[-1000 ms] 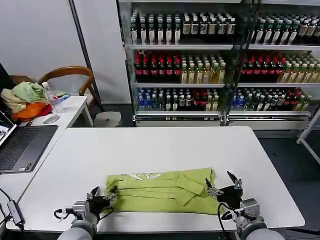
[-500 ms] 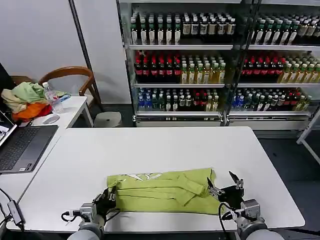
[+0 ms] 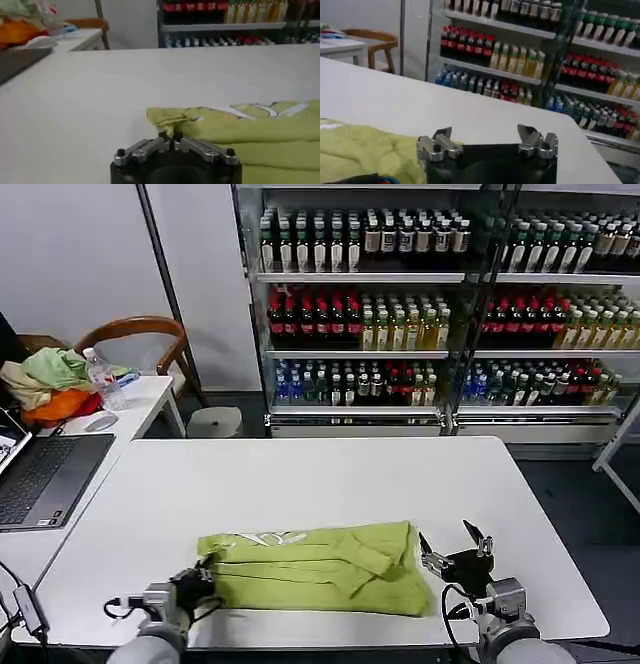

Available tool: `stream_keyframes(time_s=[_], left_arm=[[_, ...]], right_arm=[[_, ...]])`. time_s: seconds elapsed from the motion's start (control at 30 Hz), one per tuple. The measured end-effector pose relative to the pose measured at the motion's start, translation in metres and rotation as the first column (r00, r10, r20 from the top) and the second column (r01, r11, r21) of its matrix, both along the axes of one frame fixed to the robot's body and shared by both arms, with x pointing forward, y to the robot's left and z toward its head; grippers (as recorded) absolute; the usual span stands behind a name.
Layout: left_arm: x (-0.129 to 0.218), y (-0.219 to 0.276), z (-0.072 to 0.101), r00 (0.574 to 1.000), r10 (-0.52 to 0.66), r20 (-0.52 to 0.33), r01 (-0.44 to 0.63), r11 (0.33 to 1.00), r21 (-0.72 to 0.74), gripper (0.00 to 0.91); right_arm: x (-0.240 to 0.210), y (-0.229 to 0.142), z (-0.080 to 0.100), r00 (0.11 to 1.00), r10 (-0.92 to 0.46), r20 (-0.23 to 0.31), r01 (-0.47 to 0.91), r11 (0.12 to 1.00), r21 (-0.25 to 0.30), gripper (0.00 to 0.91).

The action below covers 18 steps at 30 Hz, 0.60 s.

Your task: Fold and organize the clothes.

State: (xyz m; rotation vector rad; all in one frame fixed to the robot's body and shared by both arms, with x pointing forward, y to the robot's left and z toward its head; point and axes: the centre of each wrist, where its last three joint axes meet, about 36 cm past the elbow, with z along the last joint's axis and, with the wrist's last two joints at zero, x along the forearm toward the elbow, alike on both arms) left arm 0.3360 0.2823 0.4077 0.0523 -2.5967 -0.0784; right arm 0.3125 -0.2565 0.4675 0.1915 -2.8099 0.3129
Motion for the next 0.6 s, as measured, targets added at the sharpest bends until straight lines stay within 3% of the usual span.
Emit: stream_keyframes(time_s=[0.17, 0.33, 0.47, 0.6], left_arm=[[0.003, 0.047, 0.019, 0.998, 0.059, -0.001, -0.059, 0.998, 0.035, 0.04], [0.005, 0.082, 0.048, 0.993, 0.109, 0.046, -0.112, 0.992, 0.056, 0.05], [0.002, 0.081, 0.066, 0.992, 0.097, 0.085, -0.1, 0.994, 0.036, 0.05], [-0.004, 0.059, 0.073, 0.992, 0.044, 0.115, -0.043, 0.999, -0.009, 0.05]], right_arm=[[0.004, 0.001, -0.002, 1.0, 0.001, 0.003, -0.001, 1.0, 0.004, 0.907], [0.005, 0.003, -0.001, 1.0, 0.003, 0.01, -0.003, 1.0, 0.004, 0.907], [0.005, 0.002, -0.001, 1.0, 0.0, 0.007, 0.0, 1.0, -0.003, 0.907], [0.003, -0.001, -0.002, 1.0, -0.008, 0.001, 0.008, 1.0, -0.015, 0.907]])
